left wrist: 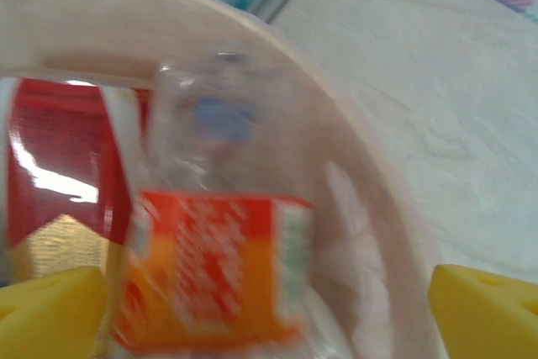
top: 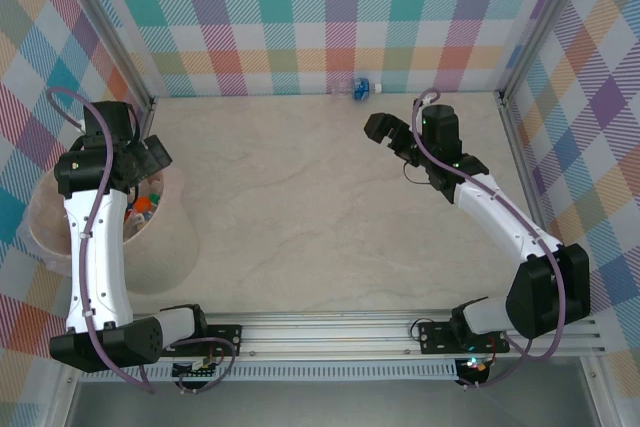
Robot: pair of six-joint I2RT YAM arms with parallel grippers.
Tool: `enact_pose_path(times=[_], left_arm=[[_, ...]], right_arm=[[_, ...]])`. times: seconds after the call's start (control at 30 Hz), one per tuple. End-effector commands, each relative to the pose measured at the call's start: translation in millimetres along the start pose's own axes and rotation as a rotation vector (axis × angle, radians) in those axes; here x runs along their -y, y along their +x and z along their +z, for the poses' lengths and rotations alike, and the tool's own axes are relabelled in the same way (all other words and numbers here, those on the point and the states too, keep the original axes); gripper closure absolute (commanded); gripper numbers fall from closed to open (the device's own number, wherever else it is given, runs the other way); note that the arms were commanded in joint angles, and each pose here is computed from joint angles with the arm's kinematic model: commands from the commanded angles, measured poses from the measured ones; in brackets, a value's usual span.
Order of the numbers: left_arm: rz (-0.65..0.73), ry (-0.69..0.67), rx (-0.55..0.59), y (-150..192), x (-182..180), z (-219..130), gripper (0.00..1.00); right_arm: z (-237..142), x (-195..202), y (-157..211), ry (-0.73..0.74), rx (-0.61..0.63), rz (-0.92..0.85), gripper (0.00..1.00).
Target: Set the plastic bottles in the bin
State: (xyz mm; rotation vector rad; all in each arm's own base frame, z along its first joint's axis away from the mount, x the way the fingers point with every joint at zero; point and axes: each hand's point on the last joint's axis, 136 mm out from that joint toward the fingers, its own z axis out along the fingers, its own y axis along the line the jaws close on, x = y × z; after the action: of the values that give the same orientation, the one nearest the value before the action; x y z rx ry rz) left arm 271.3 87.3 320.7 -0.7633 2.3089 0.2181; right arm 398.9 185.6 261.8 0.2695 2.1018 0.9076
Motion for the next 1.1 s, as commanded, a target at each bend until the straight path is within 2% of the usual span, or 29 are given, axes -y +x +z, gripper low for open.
enact_pose_path(times=[0.0, 0.2, 0.33, 0.53, 0.7, 0.83, 1.07], left_arm=[[-0.008, 0.115, 0.009, -2.9, 10.8, -25.1, 0.0], [-0.022, 0.135, 0.033, -7.9, 11.6, -35.8, 0.0], [-0.027, 0.14, 0.027, -7.8, 15.8, -24.4, 0.0], [-0.079, 0.225, -0.105, 15.3, 40.3, 10.4, 0.0], [-0.109, 0.178, -0.171, 32.1, 34.2, 28.4, 0.0], [-0.124, 0.199, -0.155, 24.7, 35.5, 14.3, 0.0], [-0.143, 0.307, -0.068, 7.4, 40.7, -34.0, 0.0]], right_arm=[[-11.1, -5.3, -4.1, 0.0, 0.022, -0.039, 0.0], [-11.4, 0.0, -2.2, 0.023, 0.02, -0.046, 0.0], [-11.3, 4.6, 1.7, 0.033, 0.014, -0.043, 0.0], [-12.6, 15.8, 8.1, 0.067, 0.011, -0.046, 0.0], [-13.8, 20.1, 9.1, 0.084, 0.015, -0.064, 0.0], [-13.7, 20.1, 9.6, 0.085, 0.009, -0.074, 0.0], [-19.2, 24.8, 8.2, 0.114, 0.026, -0.095, 0.0]])
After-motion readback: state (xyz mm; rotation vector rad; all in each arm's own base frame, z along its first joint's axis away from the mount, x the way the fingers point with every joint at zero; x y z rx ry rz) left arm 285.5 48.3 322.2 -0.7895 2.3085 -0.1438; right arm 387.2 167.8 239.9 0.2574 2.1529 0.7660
